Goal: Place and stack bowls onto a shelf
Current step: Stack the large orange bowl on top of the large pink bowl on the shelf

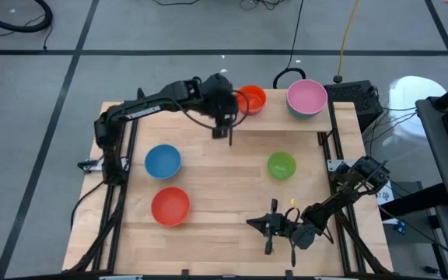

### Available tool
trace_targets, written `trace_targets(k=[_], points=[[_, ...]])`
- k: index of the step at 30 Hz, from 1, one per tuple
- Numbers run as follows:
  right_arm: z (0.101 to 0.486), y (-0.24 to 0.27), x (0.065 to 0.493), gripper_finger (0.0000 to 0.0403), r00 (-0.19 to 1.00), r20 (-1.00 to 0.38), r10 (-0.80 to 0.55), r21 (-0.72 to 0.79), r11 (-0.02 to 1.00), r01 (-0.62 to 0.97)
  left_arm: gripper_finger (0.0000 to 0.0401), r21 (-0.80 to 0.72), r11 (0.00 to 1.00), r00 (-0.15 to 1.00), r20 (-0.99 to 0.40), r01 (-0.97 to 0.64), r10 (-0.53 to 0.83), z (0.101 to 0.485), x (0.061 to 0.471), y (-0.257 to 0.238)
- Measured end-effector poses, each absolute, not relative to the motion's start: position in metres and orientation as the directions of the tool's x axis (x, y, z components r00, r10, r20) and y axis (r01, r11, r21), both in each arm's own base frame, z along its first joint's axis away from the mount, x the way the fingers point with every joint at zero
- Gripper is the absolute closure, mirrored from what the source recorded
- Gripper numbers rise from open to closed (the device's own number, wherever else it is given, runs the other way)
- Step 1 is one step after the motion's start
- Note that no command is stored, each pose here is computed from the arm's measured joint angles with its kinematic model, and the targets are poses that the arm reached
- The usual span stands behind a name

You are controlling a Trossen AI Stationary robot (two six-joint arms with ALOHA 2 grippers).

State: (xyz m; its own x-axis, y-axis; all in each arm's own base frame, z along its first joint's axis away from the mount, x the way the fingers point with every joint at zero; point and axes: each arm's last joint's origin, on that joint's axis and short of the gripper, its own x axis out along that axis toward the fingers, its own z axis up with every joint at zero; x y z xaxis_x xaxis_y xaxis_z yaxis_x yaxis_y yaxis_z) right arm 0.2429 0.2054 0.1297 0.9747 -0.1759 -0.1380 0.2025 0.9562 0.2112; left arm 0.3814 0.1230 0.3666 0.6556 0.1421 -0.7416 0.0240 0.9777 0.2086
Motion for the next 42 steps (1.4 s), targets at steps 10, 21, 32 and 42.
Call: trace_targets(k=[10, 21, 32, 42], points=[[0.128, 0.203, 0.244, 0.0403, 0.971, -0.151, -0.186, 0.153, 0.966, 0.209, 0.0303, 0.115, 0.992, 0.63, -0.774, 0.048, 0.059, 0.322, 0.345, 0.034], [0.135, 0.176, 0.282, 0.0403, 0.971, -0.186, -0.15, 0.135, 0.975, 0.177, 0.0308, 0.126, 0.992, 0.861, -0.503, -0.011, 0.073, 0.267, 0.268, -0.06], [0.194, 0.162, 0.361, 0.0403, 0.953, -0.301, -0.041, -0.017, 0.999, 0.037, 0.0308, 0.132, 0.991, 0.902, -0.43, 0.006, 0.051, 0.226, 0.217, -0.112], [0.199, 0.154, 0.368, 0.0403, 0.943, -0.332, 0.003, -0.039, 0.999, -0.017, 0.0308, -0.118, 0.976, 0.757, -0.616, 0.185, -0.218, 0.21, 0.187, -0.144]])
